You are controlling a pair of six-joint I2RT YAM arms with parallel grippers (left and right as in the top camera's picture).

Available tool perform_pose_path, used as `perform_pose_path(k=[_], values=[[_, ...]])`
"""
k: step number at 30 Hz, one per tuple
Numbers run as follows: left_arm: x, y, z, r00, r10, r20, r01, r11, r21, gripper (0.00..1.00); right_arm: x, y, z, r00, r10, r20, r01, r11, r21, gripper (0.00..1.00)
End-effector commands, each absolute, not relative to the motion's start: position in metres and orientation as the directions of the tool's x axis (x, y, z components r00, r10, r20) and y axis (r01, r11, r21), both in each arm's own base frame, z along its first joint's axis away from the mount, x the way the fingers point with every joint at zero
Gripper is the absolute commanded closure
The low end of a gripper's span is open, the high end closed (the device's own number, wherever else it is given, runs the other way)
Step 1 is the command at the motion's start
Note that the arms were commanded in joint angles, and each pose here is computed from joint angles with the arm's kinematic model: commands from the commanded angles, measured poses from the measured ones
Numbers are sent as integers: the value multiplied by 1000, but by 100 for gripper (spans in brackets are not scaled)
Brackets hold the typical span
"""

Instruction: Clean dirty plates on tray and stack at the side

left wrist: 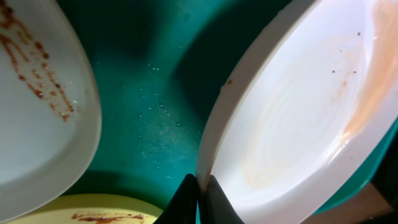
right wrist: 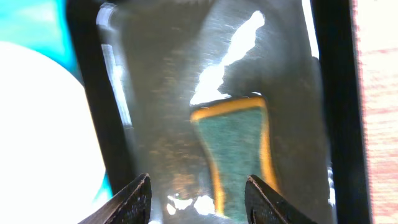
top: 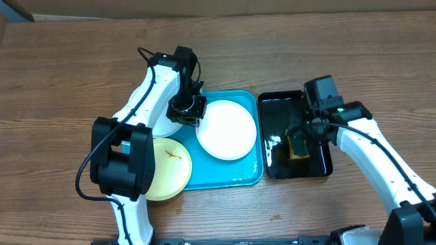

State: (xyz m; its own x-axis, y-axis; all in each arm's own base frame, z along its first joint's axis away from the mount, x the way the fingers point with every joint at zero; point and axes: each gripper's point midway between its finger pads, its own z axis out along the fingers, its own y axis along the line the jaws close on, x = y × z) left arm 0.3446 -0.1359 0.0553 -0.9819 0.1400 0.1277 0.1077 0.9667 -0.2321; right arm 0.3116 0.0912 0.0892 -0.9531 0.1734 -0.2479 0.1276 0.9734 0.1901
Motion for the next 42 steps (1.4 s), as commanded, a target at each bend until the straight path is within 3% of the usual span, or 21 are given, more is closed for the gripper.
perform_pose_path(k=[1, 9, 23, 36, 42], values=[[349, -151, 64, -981, 148, 122, 95, 928, -360, 95, 324, 109, 116, -951, 146, -272, 66, 957, 281, 50], [355, -160, 79, -982, 166, 87, 93, 836, -541, 96, 324, 109, 122, -952, 143, -271, 64, 958, 280, 50], [355, -157, 82, -984, 155, 91, 78, 824, -562, 96, 322, 109, 121, -955, 142, -261, 67, 959, 276, 50], [356, -108, 72, -987, 13, 161, -30, 966, -257, 96, 315, 70, 115, -950, 239, -201, 189, 952, 241, 49], [367, -110, 91, -993, 18, 115, -9, 974, -224, 96, 309, 49, 112, -947, 274, -169, 235, 946, 222, 48]])
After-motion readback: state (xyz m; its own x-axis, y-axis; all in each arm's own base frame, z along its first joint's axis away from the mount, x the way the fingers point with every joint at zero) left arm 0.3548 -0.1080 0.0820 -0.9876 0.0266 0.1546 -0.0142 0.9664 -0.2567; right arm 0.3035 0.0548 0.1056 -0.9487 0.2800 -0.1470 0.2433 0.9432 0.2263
